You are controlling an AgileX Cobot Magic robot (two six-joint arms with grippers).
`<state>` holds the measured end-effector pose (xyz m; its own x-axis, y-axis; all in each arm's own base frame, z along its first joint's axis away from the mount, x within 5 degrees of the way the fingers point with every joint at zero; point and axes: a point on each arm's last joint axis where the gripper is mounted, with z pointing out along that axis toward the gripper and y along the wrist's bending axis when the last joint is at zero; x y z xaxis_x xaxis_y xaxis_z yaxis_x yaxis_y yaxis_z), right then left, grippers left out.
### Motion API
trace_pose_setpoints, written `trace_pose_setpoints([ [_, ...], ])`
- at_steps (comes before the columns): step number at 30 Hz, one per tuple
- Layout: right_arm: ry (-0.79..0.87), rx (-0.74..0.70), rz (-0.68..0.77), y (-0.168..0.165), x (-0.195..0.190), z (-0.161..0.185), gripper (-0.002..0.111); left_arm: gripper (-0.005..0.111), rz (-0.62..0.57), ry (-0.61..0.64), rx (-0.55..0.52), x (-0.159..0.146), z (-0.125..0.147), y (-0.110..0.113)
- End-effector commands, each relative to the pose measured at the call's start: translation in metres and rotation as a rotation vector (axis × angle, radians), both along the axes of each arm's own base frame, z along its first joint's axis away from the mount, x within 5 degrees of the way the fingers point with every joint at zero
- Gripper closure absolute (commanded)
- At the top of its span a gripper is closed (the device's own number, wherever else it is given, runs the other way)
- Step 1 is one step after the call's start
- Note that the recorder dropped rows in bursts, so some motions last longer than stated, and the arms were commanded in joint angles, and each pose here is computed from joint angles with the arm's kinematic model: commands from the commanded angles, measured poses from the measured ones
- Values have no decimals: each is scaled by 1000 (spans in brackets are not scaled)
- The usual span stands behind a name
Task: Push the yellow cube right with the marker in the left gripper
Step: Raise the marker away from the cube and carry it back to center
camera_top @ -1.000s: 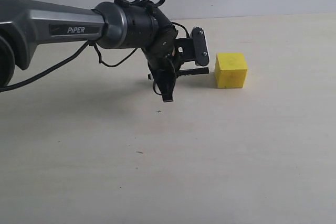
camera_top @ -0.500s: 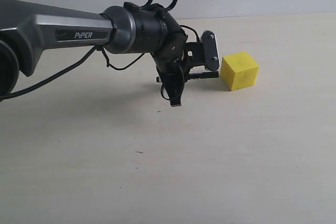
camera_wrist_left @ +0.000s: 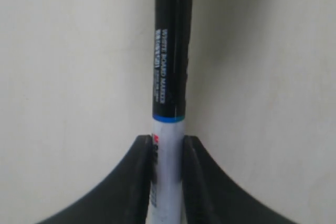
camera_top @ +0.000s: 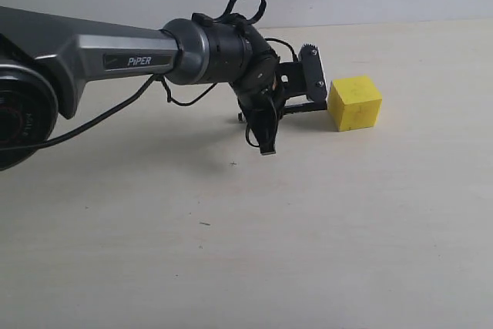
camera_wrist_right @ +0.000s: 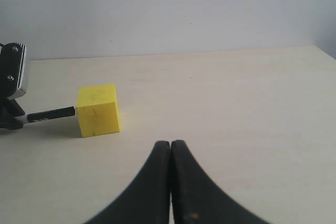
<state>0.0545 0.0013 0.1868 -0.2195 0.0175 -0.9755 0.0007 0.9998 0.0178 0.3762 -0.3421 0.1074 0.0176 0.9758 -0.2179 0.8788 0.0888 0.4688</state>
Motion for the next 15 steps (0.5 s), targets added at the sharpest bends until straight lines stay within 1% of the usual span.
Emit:
trace_pose_setpoints([
  [1,-5,-7,-4,0,0,-1,108,107,62,22,2,0,14,6],
  [4,-5,-7,-4,0,0,-1,108,107,134,44,-3,-2,28,11],
  [7,-5,-7,-4,0,0,-1,108,107,217,91,38,-8,42,20],
  [10,-5,-7,-4,0,0,-1,108,107,368,164,74,-16,52,31],
  [13,-5,-7,-4,0,0,-1,108,107,546,267,136,-26,55,44],
  [15,-5,-7,-4,0,0,-1,108,107,615,337,163,-36,56,49],
])
